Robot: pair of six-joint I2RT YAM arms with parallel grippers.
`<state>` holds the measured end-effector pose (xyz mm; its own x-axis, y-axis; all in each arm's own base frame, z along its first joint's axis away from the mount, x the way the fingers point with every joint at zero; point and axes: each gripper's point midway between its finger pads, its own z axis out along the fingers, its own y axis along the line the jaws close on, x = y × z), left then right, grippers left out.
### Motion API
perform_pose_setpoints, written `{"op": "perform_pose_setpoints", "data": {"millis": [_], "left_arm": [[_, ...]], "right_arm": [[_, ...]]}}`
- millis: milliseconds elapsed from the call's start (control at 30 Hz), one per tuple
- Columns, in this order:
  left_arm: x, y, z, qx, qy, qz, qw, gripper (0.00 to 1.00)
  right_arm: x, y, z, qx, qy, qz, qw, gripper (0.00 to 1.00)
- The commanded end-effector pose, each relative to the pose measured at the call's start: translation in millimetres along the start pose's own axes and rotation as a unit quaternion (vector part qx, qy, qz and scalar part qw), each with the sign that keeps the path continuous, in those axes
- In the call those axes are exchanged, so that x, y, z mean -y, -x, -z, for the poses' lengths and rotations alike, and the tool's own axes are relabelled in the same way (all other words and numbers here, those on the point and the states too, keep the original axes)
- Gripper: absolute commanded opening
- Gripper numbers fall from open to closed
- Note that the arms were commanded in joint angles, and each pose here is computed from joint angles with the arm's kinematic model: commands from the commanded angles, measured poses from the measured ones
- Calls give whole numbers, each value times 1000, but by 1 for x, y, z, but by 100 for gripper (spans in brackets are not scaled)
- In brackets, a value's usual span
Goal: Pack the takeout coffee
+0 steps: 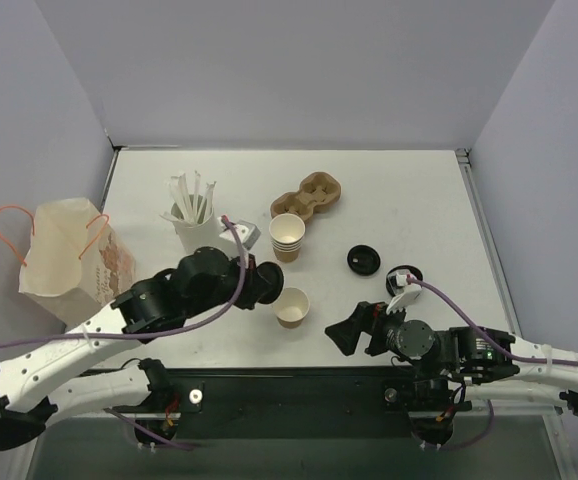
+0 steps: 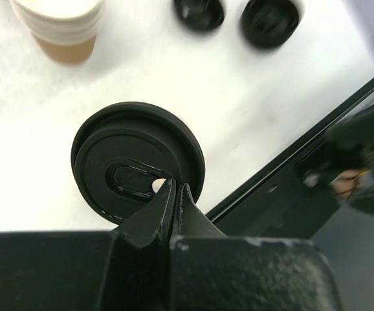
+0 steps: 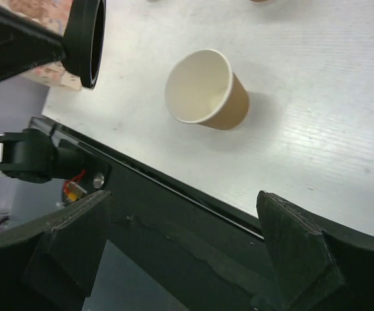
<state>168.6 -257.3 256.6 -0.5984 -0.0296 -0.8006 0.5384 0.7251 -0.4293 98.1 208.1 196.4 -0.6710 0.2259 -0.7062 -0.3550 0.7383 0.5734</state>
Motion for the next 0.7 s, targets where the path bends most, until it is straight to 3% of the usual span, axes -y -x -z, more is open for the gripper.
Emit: {"op": "perform_pose_setpoints", "data": {"millis": [0, 100, 667], "left_arm": [[-25, -27, -2, -62, 132, -86, 986, 0], [-20, -34, -9, -80, 162, -110, 977, 0], [15, -49, -61, -131, 138, -113, 975, 0]], "right_arm": [[28, 7, 4, 17, -67, 14, 998, 99], [37, 7, 6, 19, -81, 18, 996, 99], [53, 4, 10, 27, -97, 7, 995, 99]]}}
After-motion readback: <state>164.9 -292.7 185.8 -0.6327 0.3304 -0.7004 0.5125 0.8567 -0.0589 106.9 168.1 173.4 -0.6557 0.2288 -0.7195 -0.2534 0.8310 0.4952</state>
